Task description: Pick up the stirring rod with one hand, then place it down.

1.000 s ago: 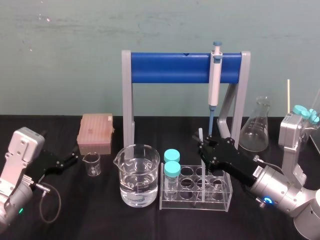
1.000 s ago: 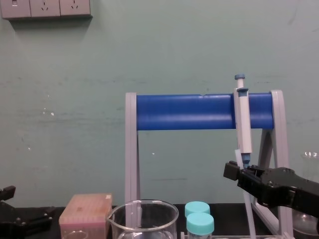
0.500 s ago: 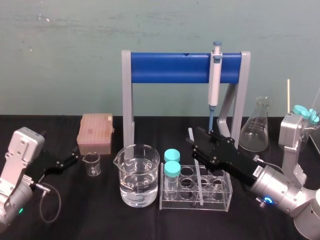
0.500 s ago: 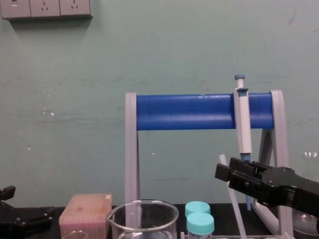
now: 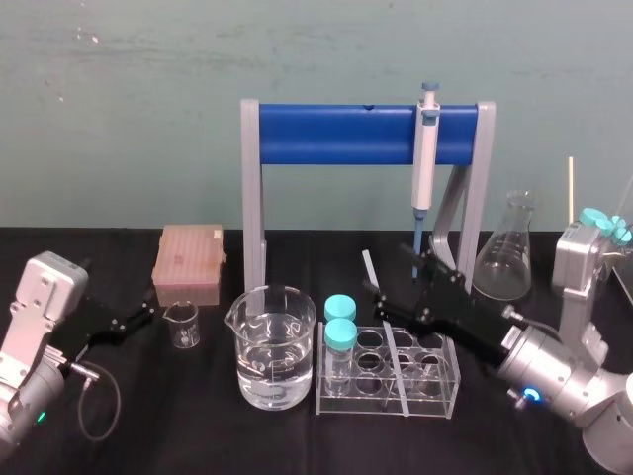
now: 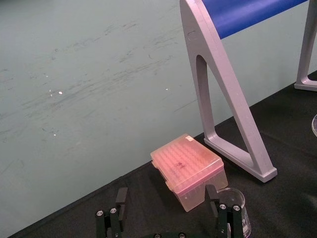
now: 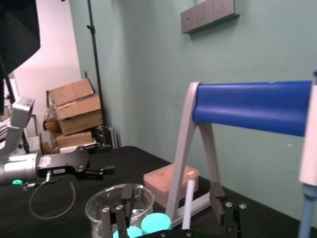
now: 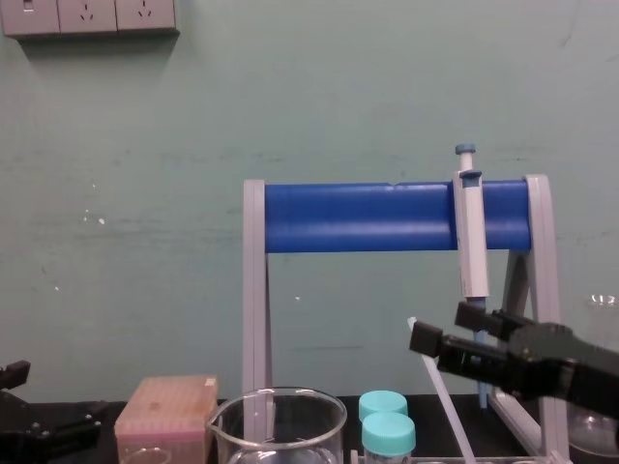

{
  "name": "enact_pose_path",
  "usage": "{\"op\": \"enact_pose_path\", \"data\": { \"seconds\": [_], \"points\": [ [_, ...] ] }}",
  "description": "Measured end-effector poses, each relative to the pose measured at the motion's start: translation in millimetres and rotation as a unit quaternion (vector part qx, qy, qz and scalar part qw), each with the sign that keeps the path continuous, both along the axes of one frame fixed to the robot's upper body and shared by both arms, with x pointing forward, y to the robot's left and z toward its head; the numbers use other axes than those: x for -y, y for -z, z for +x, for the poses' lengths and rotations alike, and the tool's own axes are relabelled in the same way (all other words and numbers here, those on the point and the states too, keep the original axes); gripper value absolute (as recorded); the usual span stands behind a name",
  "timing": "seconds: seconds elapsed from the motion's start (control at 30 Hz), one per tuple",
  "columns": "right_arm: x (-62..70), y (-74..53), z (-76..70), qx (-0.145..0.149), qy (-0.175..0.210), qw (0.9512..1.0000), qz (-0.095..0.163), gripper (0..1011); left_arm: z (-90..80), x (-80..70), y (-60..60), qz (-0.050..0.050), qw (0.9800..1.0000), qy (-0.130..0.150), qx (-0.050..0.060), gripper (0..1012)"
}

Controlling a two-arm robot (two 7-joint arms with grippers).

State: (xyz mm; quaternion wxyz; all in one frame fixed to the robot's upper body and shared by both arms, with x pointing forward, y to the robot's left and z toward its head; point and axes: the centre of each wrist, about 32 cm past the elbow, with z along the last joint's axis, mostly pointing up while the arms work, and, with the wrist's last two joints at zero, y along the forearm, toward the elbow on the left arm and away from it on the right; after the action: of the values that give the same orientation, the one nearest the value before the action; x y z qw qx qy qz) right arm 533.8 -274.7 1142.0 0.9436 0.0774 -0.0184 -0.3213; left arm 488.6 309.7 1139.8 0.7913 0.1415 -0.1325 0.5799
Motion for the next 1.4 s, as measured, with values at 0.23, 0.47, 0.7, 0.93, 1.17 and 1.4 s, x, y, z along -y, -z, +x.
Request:
{"op": "enact_pose_path", "data": {
  "seconds": [0.23,0.47,0.7,0.93,1.17,1.4],
  "points": [
    [10.3,-17.6,0.0,0.018,0.058,0.9982,-0.006,1003,0.0,0.0,0.0,0.000,1.0000,0.000,0.000,1000],
    [35.6,-29.6,-18.0,0.001,0.257,0.9649,-0.054,1003,0.0,0.0,0.0,0.000,1.0000,0.000,0.000,1000],
    [44.4,-14.6,-28.5,-0.080,0.352,0.9288,-0.084,1003,0.0,0.0,0.0,0.000,1.0000,0.000,0.000,1000],
    [43.9,-3.5,-28.4,-0.132,0.355,0.9214,-0.086,1003,0.0,0.0,0.0,0.000,1.0000,0.000,0.000,1000],
    [44.3,-4.0,-28.5,-0.131,0.356,0.9215,-0.085,1003,0.0,0.0,0.0,0.000,1.0000,0.000,0.000,1000],
    [44.3,-4.4,-28.6,-0.128,0.356,0.9219,-0.085,1003,0.0,0.0,0.0,0.000,1.0000,0.000,0.000,1000]
  ]
}}
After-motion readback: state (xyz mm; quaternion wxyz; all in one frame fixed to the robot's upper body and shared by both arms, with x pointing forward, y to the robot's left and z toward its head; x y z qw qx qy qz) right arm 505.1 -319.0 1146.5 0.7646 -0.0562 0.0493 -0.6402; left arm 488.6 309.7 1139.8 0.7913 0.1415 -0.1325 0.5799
